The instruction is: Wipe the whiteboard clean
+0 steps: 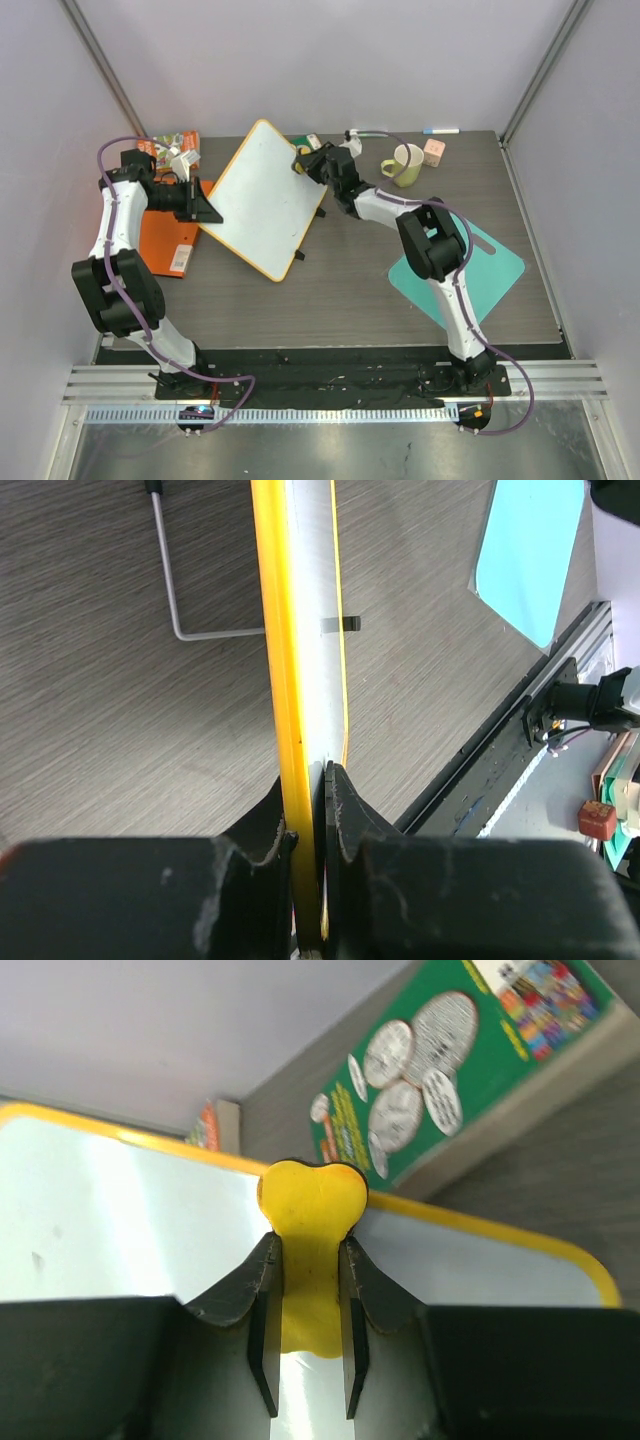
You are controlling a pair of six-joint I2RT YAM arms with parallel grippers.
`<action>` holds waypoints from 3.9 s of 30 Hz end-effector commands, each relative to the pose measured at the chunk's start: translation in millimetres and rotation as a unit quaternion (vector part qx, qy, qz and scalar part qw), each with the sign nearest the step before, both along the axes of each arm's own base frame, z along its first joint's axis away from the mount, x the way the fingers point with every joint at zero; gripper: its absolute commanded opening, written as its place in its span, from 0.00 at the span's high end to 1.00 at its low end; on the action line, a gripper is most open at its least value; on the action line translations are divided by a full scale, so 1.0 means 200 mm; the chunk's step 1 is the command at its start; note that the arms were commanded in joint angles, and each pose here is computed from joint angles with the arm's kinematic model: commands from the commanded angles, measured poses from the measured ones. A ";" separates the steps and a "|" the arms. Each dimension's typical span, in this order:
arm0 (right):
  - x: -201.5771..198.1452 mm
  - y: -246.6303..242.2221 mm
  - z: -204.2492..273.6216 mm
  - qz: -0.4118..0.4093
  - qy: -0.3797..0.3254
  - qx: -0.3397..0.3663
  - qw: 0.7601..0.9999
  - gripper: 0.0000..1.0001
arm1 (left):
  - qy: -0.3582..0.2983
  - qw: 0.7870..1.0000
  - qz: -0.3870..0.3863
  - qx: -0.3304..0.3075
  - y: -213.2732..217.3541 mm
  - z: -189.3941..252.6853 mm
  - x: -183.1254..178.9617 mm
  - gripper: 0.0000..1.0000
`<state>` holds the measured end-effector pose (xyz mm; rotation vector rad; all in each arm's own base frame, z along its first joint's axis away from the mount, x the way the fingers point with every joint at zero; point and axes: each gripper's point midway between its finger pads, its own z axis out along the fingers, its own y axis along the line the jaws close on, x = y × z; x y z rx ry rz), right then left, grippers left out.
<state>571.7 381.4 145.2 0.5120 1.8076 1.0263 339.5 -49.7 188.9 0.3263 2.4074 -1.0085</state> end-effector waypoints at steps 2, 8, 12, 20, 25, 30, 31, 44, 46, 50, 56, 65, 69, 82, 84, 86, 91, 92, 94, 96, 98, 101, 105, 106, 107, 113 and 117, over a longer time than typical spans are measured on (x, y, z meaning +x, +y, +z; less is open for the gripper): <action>-0.28 -0.05 -0.21 0.031 0.039 -0.054 0.997 0.99 | -0.086 0.987 -0.077 0.110 0.05 -0.10 0.04 1.00; -0.52 0.08 -0.31 0.100 0.053 -0.045 0.993 0.99 | -0.087 0.988 -0.075 0.107 0.04 -0.11 0.03 1.00; -0.71 0.28 -0.39 0.169 0.062 -0.048 0.982 0.99 | -0.088 0.987 -0.075 0.109 0.05 -0.11 0.03 1.00; -1.14 0.48 -0.60 0.240 0.124 -0.017 0.963 0.99 | -0.091 0.988 -0.075 0.104 0.04 -0.10 0.02 1.00; -1.25 0.58 -0.56 0.263 0.109 0.000 0.959 0.99 | -0.095 0.987 -0.073 0.105 0.04 -0.09 0.02 1.00; -1.14 0.62 -0.44 0.235 0.089 -0.003 0.968 0.99 | -0.097 0.986 -0.072 0.116 0.05 -0.08 0.01 1.00; -1.09 0.59 -0.42 0.220 0.086 -0.010 0.972 0.99 | -0.097 0.986 -0.072 0.117 0.05 -0.08 0.01 1.00; -0.63 -0.11 -0.54 0.039 0.151 -0.107 0.982 0.99 | -0.096 0.986 -0.071 0.117 0.05 -0.08 0.02 1.00; -0.62 -0.15 -0.55 0.042 0.152 -0.109 0.981 0.99 | -0.095 0.986 -0.073 0.116 0.05 -0.08 0.02 1.00; -0.74 -0.05 -0.57 0.102 0.150 -0.119 0.976 0.99 | -0.097 0.986 -0.071 0.117 0.05 -0.08 0.03 1.00; -0.98 0.12 -0.60 0.155 0.141 -0.119 0.971 0.99 | -0.097 0.986 -0.071 0.117 0.05 -0.08 0.02 1.00; -1.26 0.21 -0.66 0.198 0.155 -0.120 0.960 0.99 | -0.096 0.985 -0.071 0.122 0.06 -0.07 0.02 1.00; -1.38 0.31 -0.65 0.233 0.154 -0.108 0.954 0.99 | -0.097 0.986 -0.071 0.119 0.06 -0.07 0.02 1.00; -1.42 0.58 -0.30 0.277 0.090 -0.054 0.955 0.99 | -0.088 0.986 -0.070 0.125 0.07 -0.11 0.01 1.00; -1.39 0.57 -0.24 0.263 0.075 -0.057 0.960 0.99 | -0.087 0.986 -0.070 0.124 0.07 -0.10 0.01 1.00; -1.34 0.53 -0.13 0.242 0.055 -0.055 0.967 0.99 | -0.088 0.986 -0.070 0.123 0.06 -0.10 0.01 1.00; -1.23 0.40 0.10 0.199 0.022 -0.044 0.979 0.99 | -0.092 0.986 -0.064 0.123 0.07 -0.09 0.04 1.00; -1.19 0.36 0.13 0.187 0.020 -0.043 0.981 0.99 | -0.092 0.986 -0.063 0.123 0.07 -0.08 0.04 1.00; -1.15 0.27 0.14 0.167 0.019 -0.052 0.984 0.99 | -0.092 0.986 -0.061 0.123 0.07 -0.07 0.05 1.00; -1.11 0.17 0.22 0.144 0.008 -0.062 0.988 0.99 | -0.093 0.986 -0.056 0.123 0.08 -0.06 0.06 1.00; -1.09 0.03 0.23 0.113 0.006 -0.096 0.989 0.99 | -0.093 0.987 -0.053 0.121 0.07 -0.05 0.07 1.00; -1.08 -0.15 0.17 0.075 0.019 -0.150 0.986 0.99 | -0.096 0.987 -0.049 0.122 0.08 -0.04 0.09 1.00; -1.13 -0.34 0.12 0.044 0.036 -0.197 0.979 0.99 | -0.088 0.988 -0.038 0.120 0.08 -0.03 0.10 1.00; -1.16 -0.38 0.06 0.043 0.050 -0.211 0.975 0.99 | -0.086 0.988 -0.037 0.119 0.08 -0.03 0.10 1.00; -1.17 -0.41 0.03 0.042 0.054 -0.219 0.973 0.99 | -0.085 0.988 -0.037 0.119 0.08 -0.03 0.10 1.00; -1.28 -0.51 -0.18 0.051 0.100 -0.258 0.960 0.99 | -0.075 0.989 -0.030 0.123 0.09 -0.05 0.11 1.00; -1.34 -0.60 -0.33 0.058 0.122 -0.307 0.942 0.99 | -0.070 0.989 -0.030 0.123 0.10 -0.04 0.12 0.75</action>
